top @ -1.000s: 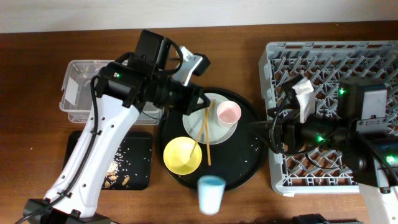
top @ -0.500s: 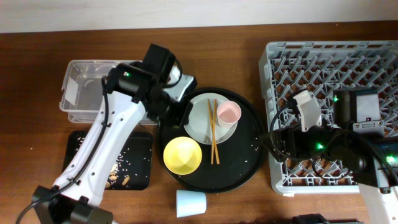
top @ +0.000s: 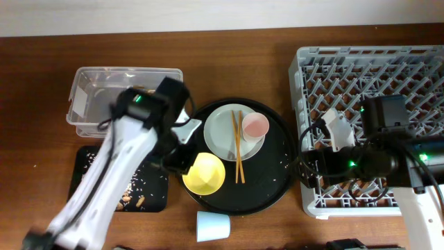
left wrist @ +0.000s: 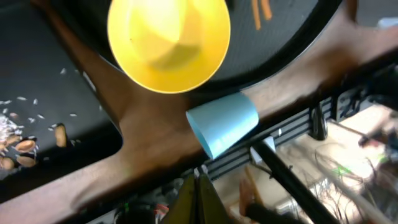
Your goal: Sort waste into correct bins and load items into the dishwasher rack
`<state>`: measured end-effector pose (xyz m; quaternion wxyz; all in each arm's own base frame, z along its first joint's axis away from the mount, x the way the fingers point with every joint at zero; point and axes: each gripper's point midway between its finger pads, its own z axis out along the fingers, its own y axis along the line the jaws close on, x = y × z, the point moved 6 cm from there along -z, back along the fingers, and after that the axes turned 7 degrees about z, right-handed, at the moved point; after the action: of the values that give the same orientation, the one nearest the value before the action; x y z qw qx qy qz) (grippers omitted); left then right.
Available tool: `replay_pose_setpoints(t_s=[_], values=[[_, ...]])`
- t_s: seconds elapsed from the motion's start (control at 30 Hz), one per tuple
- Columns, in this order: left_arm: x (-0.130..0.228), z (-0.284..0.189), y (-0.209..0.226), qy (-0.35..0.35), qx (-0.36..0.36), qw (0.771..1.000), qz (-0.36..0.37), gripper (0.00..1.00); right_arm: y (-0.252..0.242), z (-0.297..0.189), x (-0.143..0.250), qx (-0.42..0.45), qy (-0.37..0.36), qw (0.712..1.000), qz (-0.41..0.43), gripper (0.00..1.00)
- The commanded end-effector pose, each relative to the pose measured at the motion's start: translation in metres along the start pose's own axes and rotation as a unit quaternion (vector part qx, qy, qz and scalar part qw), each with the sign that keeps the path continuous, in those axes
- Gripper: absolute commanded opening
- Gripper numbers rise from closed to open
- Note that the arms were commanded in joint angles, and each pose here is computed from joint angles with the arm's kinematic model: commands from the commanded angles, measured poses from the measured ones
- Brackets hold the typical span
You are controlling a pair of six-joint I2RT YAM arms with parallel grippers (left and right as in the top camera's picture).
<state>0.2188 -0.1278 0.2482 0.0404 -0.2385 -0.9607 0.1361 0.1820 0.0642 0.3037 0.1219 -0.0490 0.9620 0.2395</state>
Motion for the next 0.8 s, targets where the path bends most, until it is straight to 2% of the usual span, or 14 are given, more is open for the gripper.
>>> replay_pose_setpoints(t_s=[0.0,0.13,0.23,0.37,0.6,0.77], values=[[0.036,-0.012,-0.004,-0.086,-0.011,0.995,-0.056,0.13,0.000,-0.002,0.001,0.004,0.002,1.000,-0.001,0.98],[0.072,0.030,-0.002,-0.088,0.025,0.991,-0.095,0.45,0.000,-0.002,0.003,0.004,0.007,1.000,0.002,0.98],[0.089,0.062,-0.008,-0.075,0.087,0.989,-0.096,0.46,0.000,-0.002,0.003,0.006,0.007,1.000,-0.002,0.98],[0.093,0.092,-0.013,-0.078,0.155,0.981,-0.091,0.47,-0.001,-0.002,0.002,0.008,0.007,1.000,-0.004,0.98],[0.090,0.126,-0.014,-0.095,0.214,0.970,-0.064,0.48,-0.001,-0.002,0.003,0.008,0.007,1.000,-0.004,0.98],[0.092,0.147,-0.011,-0.105,0.231,0.966,-0.056,0.48,-0.001,-0.002,0.003,0.008,0.007,1.000,-0.004,0.99]])
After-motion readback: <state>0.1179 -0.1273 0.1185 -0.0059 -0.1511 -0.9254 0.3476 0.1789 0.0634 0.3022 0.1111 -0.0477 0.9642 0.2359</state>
